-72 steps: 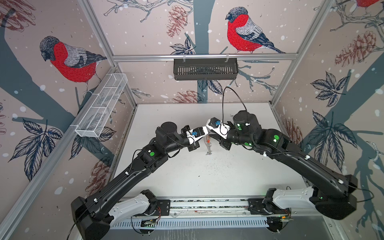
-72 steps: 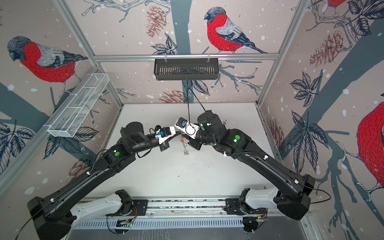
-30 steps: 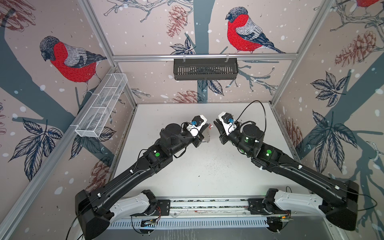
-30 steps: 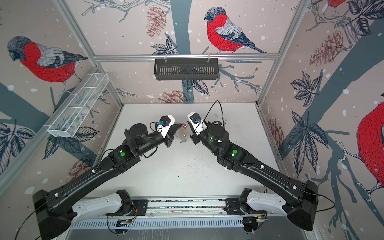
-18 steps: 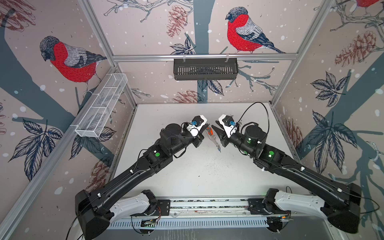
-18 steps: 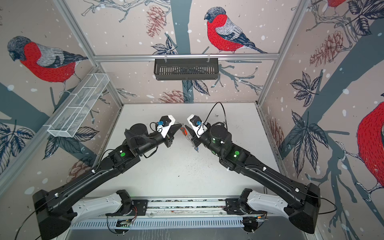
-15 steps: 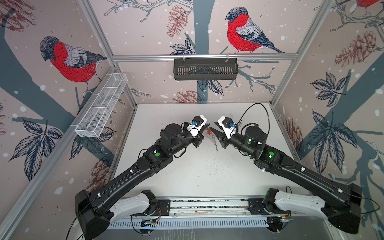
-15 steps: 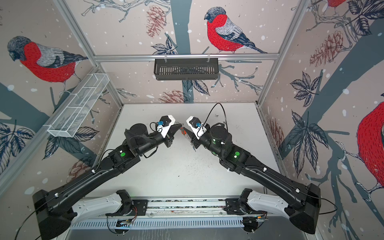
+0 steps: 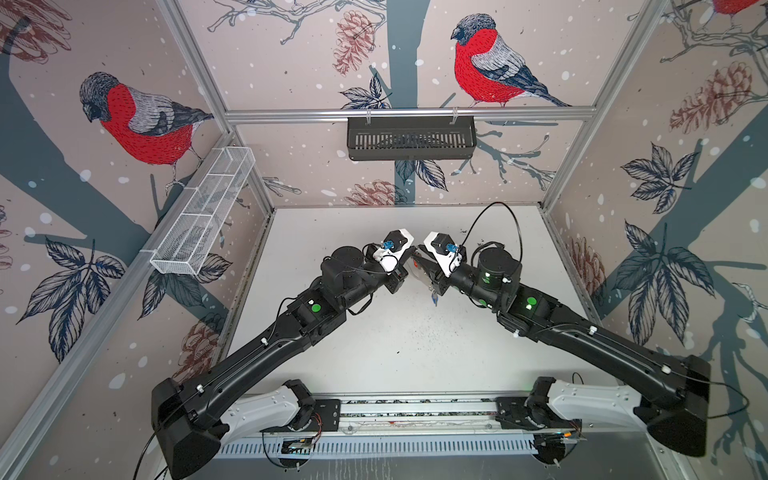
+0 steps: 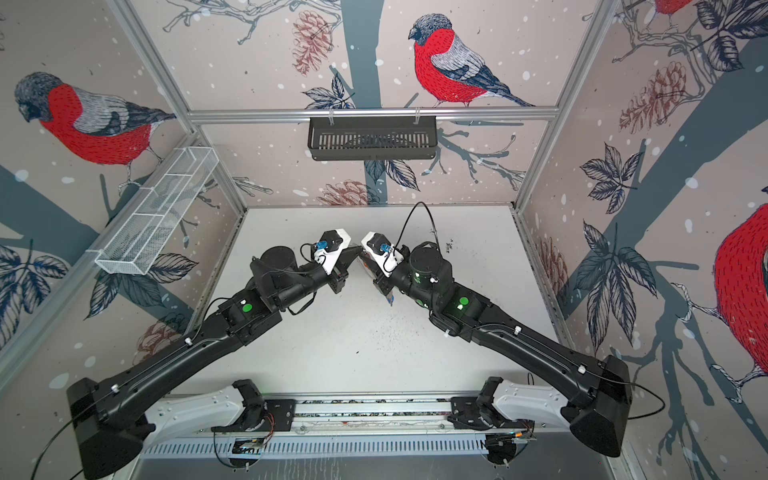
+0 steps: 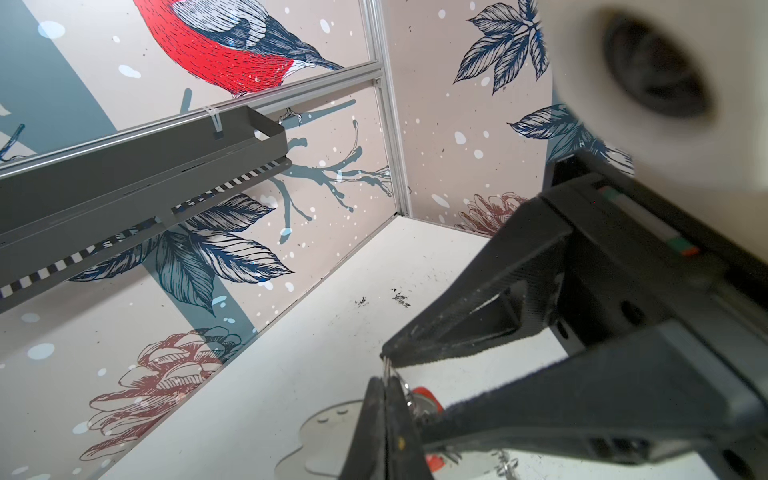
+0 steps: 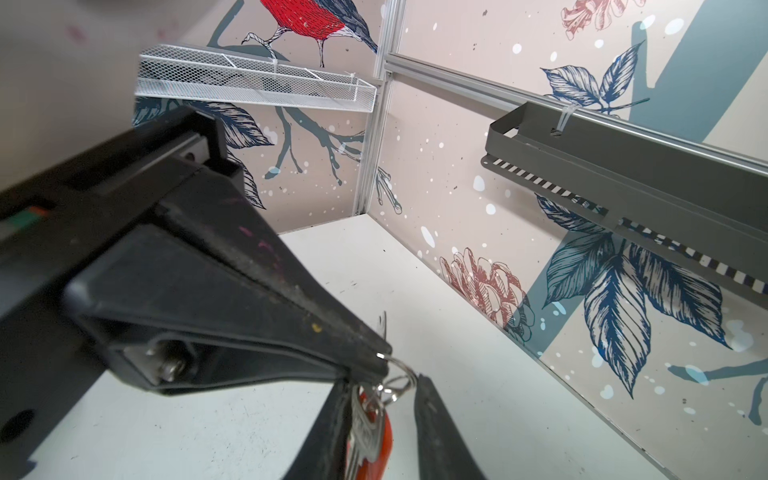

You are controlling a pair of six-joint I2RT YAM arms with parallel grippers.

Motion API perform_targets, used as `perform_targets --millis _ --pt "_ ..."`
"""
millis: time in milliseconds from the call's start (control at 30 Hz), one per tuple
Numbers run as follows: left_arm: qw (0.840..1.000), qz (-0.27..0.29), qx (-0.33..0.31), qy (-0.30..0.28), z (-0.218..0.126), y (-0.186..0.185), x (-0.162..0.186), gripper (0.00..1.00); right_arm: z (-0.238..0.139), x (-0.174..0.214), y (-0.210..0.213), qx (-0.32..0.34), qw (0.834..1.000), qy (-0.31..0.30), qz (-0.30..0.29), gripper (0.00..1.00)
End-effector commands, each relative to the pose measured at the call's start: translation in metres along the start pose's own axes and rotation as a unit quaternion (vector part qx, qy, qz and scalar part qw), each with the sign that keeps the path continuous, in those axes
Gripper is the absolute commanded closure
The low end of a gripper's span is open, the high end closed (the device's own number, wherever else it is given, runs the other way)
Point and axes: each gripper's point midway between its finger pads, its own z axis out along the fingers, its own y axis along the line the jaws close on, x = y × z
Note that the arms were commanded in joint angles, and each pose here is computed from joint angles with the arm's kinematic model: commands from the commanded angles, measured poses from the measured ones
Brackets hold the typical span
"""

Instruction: Put the keys on the keyring

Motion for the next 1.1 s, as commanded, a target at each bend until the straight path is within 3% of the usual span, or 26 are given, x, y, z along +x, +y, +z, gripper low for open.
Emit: perform_targets --millis 0,367,767,1067 --pt "0.999 0.005 0.016 -0.044 -0.002 -0.005 -0.022 1.00 0.001 -0.008 -0.010 0.026 1.000 -0.012 -0.001 0.79" --pt "0.999 0.006 0.013 -0.045 -0.002 -0.004 -0.022 1.00 -0.002 -0.002 -0.017 0.039 0.999 -0.002 -0.002 0.99" --pt "0.998 0.001 0.012 -0.057 -0.006 -0.005 -0.020 1.00 -0.008 0.004 0.002 -0.041 0.999 -0.009 -0.012 1.00" --pt "0.996 -0.013 0.016 -0.088 -0.014 -0.008 -0.026 1.00 -0.011 0.000 0.017 -0.116 0.992 -0.036 0.022 1.00"
